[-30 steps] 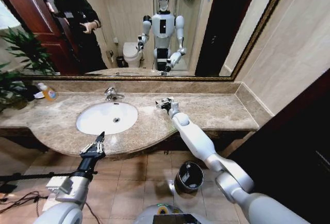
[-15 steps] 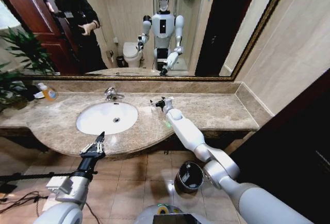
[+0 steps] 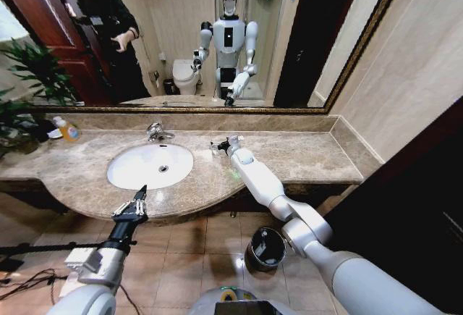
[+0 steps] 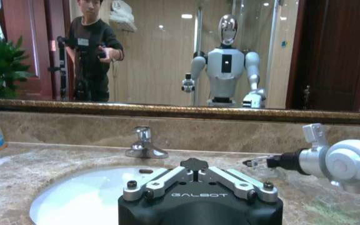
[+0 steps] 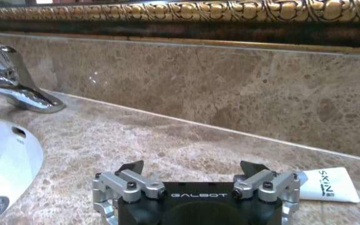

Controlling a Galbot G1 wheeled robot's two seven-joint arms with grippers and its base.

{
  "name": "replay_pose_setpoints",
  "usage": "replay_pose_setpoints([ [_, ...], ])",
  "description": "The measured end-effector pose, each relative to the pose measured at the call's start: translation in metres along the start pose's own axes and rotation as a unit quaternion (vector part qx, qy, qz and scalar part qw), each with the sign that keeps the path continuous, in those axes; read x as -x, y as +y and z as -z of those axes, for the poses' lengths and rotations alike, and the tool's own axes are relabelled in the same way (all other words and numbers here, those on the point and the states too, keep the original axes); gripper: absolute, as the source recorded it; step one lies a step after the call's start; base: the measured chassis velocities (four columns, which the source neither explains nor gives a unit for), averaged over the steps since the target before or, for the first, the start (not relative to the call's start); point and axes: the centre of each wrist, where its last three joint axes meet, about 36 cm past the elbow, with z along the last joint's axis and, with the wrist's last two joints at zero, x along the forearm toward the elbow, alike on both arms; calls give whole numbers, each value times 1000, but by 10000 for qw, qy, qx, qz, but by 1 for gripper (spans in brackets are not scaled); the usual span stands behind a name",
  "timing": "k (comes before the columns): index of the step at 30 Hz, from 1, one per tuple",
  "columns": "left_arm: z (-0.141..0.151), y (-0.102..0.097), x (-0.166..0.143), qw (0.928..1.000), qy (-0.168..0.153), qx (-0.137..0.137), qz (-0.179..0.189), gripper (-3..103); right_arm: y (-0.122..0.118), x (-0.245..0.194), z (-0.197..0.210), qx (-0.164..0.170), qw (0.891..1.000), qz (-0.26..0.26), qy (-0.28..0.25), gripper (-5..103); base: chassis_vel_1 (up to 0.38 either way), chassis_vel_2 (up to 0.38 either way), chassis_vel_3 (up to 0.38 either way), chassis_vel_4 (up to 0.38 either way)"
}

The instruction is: Pick up the trash from the sink and place it in the trash bin.

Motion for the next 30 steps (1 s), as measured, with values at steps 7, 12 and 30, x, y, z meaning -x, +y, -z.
replay_pose_setpoints([
  [7, 0, 0, 0, 10000, 0, 0, 0, 0, 2, -37, 5, -201, 9989, -126, 398, 100, 0, 0, 0, 0],
  [12, 0, 0, 0, 10000, 0, 0, 0, 0, 0, -70, -6, -277, 9976, -458, 431, 100, 0, 0, 0, 0],
  [30, 0, 0, 0, 10000, 0, 0, 0, 0, 0, -47, -2, -311, 9977, 309, -508, 100, 0, 0, 0, 0],
])
